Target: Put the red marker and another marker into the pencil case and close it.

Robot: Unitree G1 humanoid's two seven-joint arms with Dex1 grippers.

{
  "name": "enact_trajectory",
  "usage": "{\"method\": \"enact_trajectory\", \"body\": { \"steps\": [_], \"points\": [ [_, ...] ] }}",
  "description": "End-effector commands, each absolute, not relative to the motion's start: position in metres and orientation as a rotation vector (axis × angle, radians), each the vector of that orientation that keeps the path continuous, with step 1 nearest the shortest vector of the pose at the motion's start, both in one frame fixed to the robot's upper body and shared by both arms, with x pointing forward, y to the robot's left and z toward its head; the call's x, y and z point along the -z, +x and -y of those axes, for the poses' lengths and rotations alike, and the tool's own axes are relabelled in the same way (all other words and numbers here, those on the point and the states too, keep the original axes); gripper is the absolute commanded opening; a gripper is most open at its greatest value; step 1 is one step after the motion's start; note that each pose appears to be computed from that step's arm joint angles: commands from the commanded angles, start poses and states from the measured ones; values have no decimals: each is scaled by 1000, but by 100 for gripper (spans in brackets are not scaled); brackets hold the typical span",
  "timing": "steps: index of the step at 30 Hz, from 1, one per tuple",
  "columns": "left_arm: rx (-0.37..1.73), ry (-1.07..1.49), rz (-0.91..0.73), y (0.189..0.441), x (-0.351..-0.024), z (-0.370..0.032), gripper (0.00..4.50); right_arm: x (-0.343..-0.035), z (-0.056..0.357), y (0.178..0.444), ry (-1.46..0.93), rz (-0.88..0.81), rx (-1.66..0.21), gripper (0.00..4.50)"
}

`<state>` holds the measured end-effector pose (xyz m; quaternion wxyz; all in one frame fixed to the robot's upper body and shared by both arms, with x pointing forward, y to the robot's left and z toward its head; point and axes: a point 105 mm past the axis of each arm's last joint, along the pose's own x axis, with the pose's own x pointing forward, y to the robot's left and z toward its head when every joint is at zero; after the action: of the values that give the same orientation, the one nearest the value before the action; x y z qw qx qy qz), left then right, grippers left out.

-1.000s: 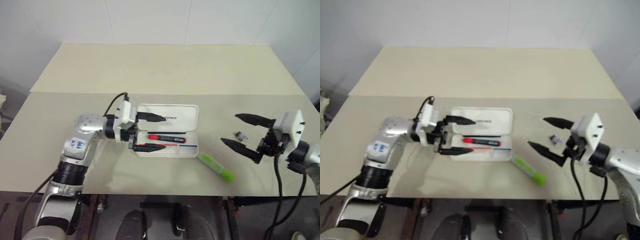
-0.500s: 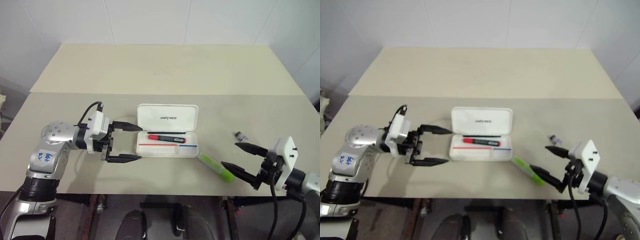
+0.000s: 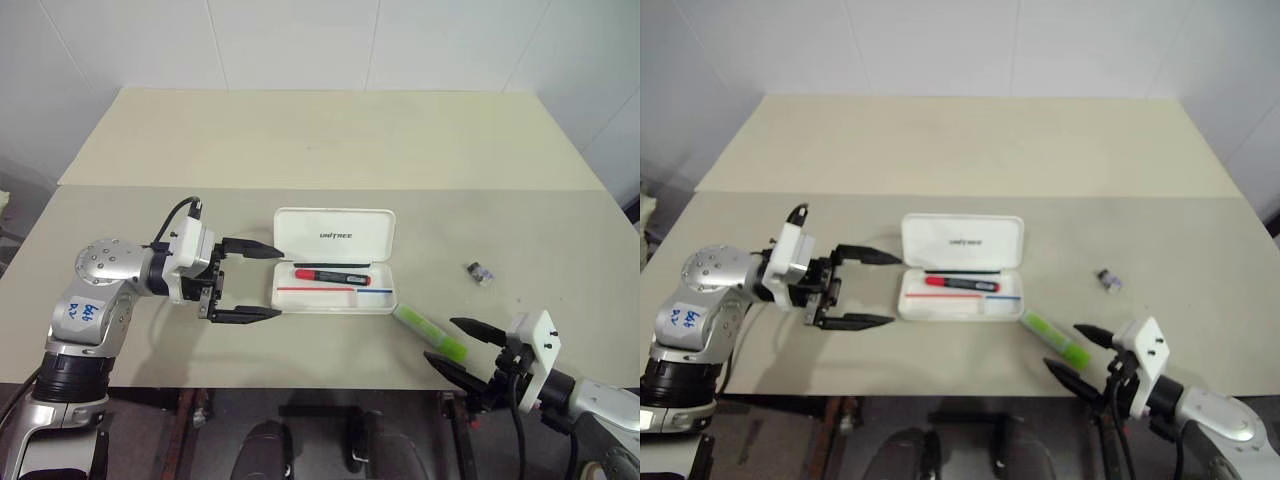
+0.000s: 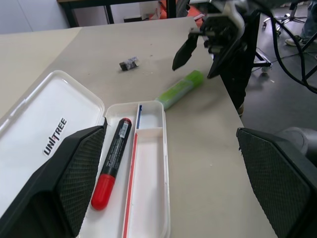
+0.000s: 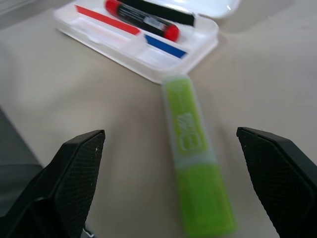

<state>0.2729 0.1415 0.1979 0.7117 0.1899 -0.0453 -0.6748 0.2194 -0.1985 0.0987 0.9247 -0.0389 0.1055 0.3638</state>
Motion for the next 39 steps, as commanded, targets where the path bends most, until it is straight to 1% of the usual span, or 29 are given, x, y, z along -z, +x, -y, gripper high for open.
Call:
{"method": "enact_trajectory", "body": {
  "steps": [1, 8, 9, 11, 13, 18, 19, 25, 28, 31, 34, 39],
  "points": [
    [1498, 467, 118, 273, -206, -144, 444, -100, 196, 225, -102, -185, -761, 450],
    [1482, 489, 98, 274, -209, -154, 444, -85, 191, 232, -103, -202, -786, 450],
    [1480, 489, 90, 274, -208, -157, 448, -83, 189, 231, -103, -203, -793, 431],
    [1469, 494, 69, 274, -206, -165, 450, -77, 185, 228, -107, -208, -809, 387],
    [1463, 498, 58, 275, -205, -169, 450, -74, 184, 227, -113, -211, -819, 325],
    [1444, 507, 58, 279, -203, -175, 450, -72, 186, 225, -134, -208, -827, 131],
    [1441, 507, 58, 279, -202, -176, 450, -73, 188, 226, -139, -200, -820, 110],
    [1403, 507, 53, 284, -194, -184, 450, -88, 203, 233, -205, -162, -782, 112],
    [1361, 504, 44, 287, -187, -193, 450, -113, 218, 237, -277, -119, -763, 112],
    [1341, 496, 35, 288, -182, -198, 450, -132, 223, 236, -316, -88, -787, 112],
    [1319, 502, 35, 291, -179, -200, 450, -147, 218, 234, -332, -58, -846, 112],
    [1308, 498, 0, 291, -168, -203, 450, -170, 179, 243, -360, 16, -1034, 112]
  ]
}}
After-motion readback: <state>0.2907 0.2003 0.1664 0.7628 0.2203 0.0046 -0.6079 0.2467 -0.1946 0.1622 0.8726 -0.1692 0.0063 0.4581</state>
